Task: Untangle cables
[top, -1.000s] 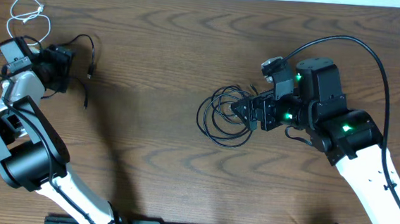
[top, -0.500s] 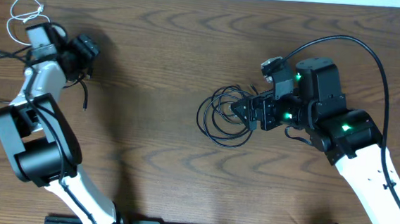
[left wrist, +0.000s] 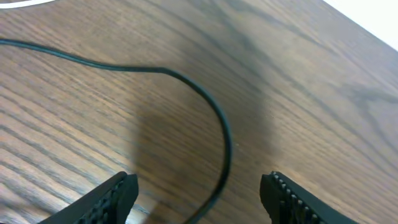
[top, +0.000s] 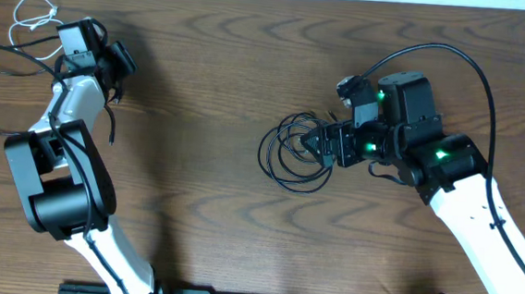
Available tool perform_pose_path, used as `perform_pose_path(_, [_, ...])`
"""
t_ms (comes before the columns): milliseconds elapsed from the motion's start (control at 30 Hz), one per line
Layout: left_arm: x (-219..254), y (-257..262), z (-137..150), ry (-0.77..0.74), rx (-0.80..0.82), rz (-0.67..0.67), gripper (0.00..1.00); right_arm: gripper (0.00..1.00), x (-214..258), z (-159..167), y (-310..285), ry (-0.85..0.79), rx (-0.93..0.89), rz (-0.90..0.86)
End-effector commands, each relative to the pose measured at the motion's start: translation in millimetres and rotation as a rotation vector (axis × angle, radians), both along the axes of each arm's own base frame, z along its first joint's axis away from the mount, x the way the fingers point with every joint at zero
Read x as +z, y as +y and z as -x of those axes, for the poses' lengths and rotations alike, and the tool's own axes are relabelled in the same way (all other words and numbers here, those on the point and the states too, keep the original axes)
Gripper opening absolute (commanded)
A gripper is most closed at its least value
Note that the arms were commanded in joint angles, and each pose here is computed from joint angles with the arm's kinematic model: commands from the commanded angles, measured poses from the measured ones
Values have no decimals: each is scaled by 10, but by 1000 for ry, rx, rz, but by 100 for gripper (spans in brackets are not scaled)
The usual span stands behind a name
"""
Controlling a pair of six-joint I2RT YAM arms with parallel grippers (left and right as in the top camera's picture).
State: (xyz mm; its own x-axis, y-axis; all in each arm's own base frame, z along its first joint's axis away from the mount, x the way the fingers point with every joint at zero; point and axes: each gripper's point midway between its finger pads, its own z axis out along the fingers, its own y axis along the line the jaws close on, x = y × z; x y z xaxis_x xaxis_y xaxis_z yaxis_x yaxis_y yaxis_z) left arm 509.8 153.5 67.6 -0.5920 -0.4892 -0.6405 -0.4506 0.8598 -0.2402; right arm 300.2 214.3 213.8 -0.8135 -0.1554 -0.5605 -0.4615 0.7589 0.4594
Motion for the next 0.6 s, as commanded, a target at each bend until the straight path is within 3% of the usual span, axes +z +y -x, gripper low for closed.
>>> perform_pose_path(0, [-204, 75, -16, 41, 4, -27, 68, 85, -1, -14, 18, -3, 0, -1])
perform_pose_path(100, [-274, 76, -21, 48, 4, -24, 58, 85, -4, -11, 16, -1, 0, 0])
perform_pose_path(367, [-224, 94, -79, 18, 4, -33, 8, 85, -4, -11, 16, -1, 0, 0])
perform_pose_path(567, [224, 81, -53, -57, 85, 29, 8, 85, -20, 6, 8, 9, 0, 5])
